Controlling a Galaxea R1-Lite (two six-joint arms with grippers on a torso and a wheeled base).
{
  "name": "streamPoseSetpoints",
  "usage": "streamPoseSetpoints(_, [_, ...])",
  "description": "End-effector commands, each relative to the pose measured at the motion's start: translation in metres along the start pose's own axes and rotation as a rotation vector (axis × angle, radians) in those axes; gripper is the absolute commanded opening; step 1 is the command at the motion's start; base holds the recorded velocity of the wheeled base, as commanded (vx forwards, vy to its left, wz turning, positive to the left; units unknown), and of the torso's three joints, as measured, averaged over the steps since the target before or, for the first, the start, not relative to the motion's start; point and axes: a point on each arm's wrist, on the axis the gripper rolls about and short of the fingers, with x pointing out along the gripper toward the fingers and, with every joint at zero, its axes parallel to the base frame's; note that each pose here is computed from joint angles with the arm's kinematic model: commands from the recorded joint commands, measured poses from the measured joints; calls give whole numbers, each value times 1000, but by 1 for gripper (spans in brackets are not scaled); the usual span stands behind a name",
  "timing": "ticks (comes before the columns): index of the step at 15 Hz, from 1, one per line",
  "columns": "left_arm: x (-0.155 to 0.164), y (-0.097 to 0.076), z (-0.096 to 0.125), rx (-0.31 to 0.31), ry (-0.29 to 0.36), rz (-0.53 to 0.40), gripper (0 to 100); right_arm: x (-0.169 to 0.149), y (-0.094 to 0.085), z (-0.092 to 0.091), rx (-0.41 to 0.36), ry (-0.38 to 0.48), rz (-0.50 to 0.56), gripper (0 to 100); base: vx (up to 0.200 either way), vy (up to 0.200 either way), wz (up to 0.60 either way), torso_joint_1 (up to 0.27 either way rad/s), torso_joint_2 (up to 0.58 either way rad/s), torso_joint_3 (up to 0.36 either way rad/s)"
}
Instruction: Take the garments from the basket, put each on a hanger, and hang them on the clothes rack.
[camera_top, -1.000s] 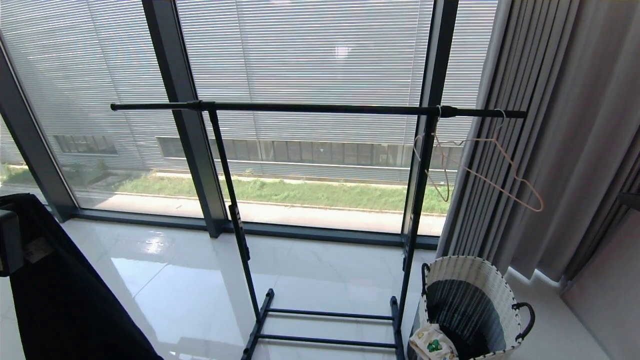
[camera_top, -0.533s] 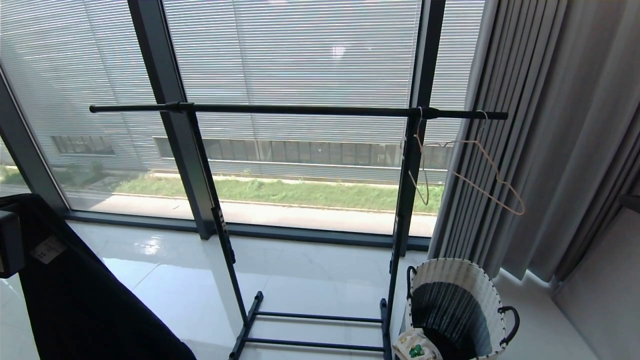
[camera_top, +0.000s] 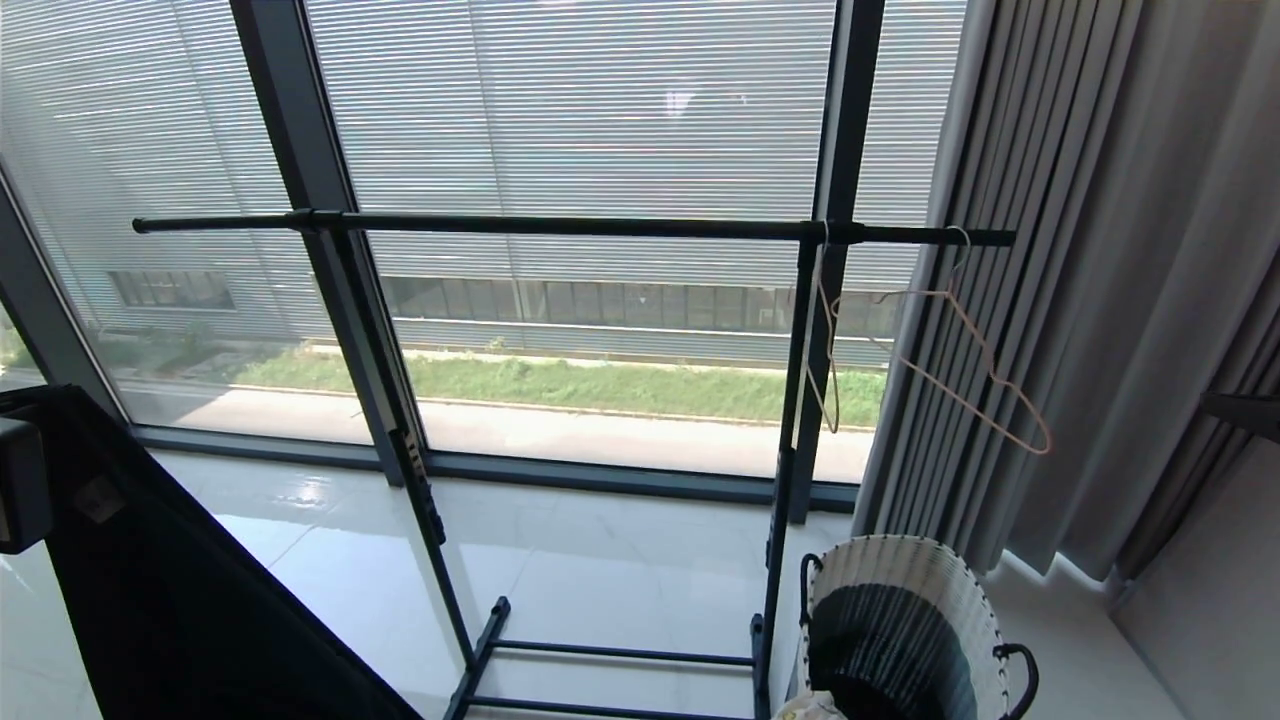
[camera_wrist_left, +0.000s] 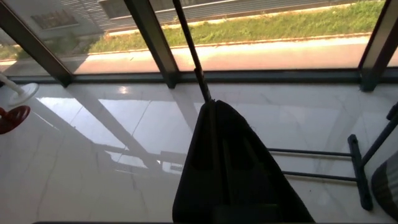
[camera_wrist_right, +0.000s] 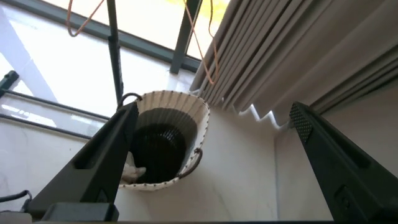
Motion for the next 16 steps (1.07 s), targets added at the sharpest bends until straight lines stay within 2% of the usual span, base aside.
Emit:
streamPoseSetpoints(1, [1, 0, 0, 2, 3, 1, 0, 10, -2, 2, 0, 0, -1, 100, 200, 0, 0, 7, -2, 7])
streamPoseSetpoints(12, [1, -1, 3, 3, -9, -29, 0, 46, -5, -5, 18, 66, 69, 100, 200, 0, 0, 3, 1, 3])
streamPoseSetpoints(16, [-3, 1, 4, -3, -24, -29, 0, 62, -15, -12, 42, 118, 64, 100, 0, 0, 0, 0, 0, 0])
